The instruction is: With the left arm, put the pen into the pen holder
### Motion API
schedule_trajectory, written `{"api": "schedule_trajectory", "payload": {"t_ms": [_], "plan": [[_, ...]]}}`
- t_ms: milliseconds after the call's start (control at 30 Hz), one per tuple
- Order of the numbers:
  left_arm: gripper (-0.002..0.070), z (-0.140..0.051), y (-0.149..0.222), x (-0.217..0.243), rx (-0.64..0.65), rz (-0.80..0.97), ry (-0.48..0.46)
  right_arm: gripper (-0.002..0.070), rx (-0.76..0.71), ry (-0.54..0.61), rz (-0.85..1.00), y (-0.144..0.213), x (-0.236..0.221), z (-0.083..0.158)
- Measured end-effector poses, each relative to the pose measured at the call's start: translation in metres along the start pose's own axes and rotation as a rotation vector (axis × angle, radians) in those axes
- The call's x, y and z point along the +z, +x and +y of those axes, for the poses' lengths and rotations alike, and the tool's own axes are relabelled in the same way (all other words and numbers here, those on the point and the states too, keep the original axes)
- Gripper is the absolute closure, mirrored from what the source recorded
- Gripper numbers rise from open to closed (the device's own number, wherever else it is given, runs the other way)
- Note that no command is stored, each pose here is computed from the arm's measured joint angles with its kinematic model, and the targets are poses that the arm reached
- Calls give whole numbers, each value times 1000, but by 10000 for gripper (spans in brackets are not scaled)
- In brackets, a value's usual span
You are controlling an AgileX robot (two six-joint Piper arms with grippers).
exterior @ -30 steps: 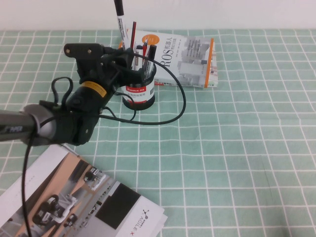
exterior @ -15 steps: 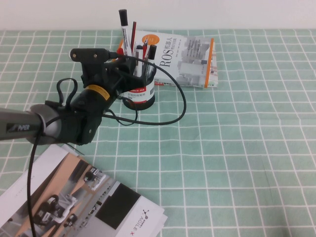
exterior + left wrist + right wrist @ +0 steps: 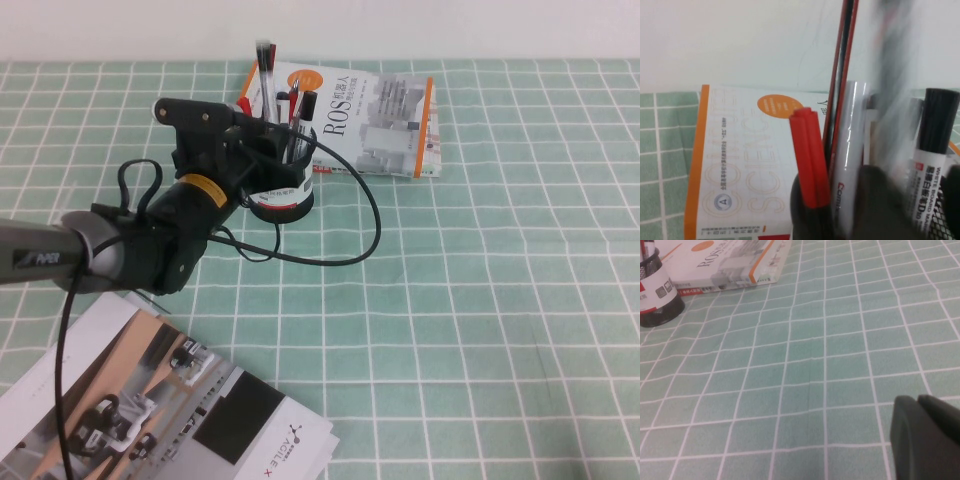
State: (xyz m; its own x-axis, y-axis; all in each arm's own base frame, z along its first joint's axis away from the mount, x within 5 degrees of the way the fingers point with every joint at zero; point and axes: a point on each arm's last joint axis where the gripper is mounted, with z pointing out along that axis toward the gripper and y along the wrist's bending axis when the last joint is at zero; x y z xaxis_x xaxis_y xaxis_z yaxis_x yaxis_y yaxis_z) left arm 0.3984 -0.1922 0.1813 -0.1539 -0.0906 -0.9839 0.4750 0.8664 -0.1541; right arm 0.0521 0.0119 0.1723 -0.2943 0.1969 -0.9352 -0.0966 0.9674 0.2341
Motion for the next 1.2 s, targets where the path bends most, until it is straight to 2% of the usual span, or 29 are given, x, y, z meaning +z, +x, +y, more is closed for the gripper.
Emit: {"api": "schedule_trajectory", "payload": {"t_ms": [133, 233, 333, 400, 467, 600, 667, 767, 933, 1200], "plan": [[273, 0, -4, -1, -5, -8, -4, 696, 0, 0, 0, 0, 0, 0], [242, -1, -12, -9, -12, -5, -16, 696, 0, 0, 0, 0, 0, 0], [244, -3, -21, -21, 11, 15, -25, 696, 0, 0, 0, 0, 0, 0], [279, -5, -32, -34, 18, 37, -32, 696, 0, 0, 0, 0, 0, 0], [349, -8, -44, -48, 27, 46, -33, 696, 0, 0, 0, 0, 0, 0], [577, -17, -68, -85, 79, 17, -5, 696, 0, 0, 0, 0, 0, 0], [634, -22, -81, -104, 107, -13, 10, 696, 0, 0, 0, 0, 0, 0], [664, -26, -90, -131, 124, -43, 19, 696, 0, 0, 0, 0, 0, 0], [674, -30, -95, -180, 129, -62, 15, 696, 0, 0, 0, 0, 0, 0], [675, -32, -81, -241, 113, -66, 7, 696, 0, 0, 0, 0, 0, 0]]}}
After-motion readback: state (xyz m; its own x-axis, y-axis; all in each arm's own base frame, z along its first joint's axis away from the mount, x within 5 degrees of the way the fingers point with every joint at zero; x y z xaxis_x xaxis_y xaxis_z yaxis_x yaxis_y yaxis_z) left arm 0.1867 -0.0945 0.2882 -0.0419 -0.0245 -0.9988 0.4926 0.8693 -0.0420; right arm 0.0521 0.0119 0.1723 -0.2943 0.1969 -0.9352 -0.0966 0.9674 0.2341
